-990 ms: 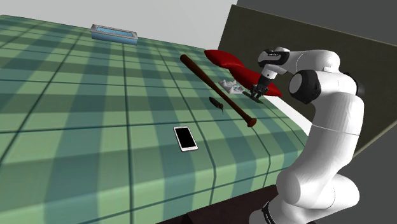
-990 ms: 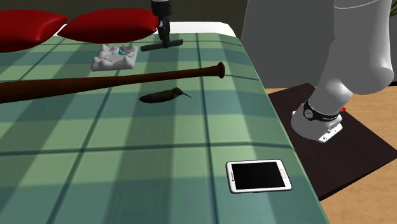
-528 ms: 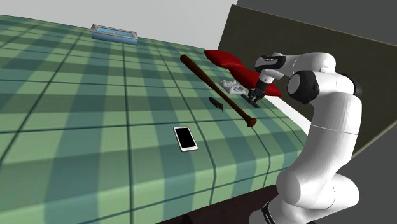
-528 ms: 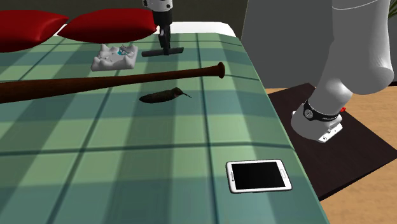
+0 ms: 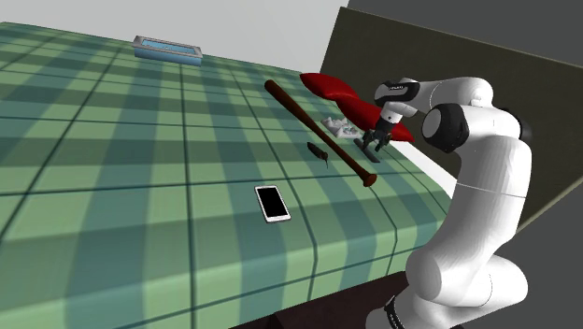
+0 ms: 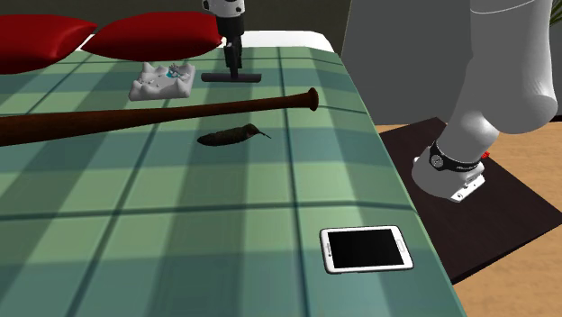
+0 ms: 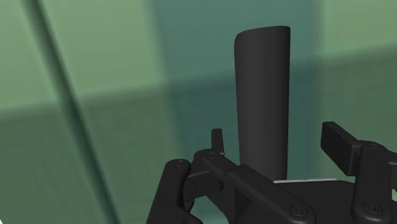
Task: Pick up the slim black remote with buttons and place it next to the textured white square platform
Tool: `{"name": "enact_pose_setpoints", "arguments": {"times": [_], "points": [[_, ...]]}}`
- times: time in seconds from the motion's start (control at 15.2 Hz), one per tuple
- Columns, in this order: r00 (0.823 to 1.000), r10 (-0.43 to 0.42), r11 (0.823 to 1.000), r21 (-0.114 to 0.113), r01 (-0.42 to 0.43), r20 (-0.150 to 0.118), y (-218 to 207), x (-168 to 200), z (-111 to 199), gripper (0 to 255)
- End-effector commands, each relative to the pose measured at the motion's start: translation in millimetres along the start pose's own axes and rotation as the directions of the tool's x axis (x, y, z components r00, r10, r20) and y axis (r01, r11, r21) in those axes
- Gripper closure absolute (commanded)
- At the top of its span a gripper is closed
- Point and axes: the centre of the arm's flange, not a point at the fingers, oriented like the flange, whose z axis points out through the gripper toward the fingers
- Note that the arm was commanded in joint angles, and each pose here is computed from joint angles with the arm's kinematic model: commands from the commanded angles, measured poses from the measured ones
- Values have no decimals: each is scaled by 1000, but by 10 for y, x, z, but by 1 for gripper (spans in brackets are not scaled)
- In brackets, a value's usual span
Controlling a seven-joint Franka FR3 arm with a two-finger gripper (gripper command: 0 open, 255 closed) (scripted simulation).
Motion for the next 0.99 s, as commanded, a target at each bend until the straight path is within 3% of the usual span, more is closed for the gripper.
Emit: {"name": "enact_pose_setpoints", "arguments": {"times": [0.0, 0.2, 0.46, 0.92], "points": [[1000, 0, 1000, 0, 0, 0, 0, 0, 1, 0], [1000, 0, 1000, 0, 0, 0, 0, 0, 1, 0], [1000, 0, 1000, 0, 0, 0, 1, 0, -498, 0], [1000, 0, 1000, 0, 0, 0, 1, 0, -498, 0]]}}
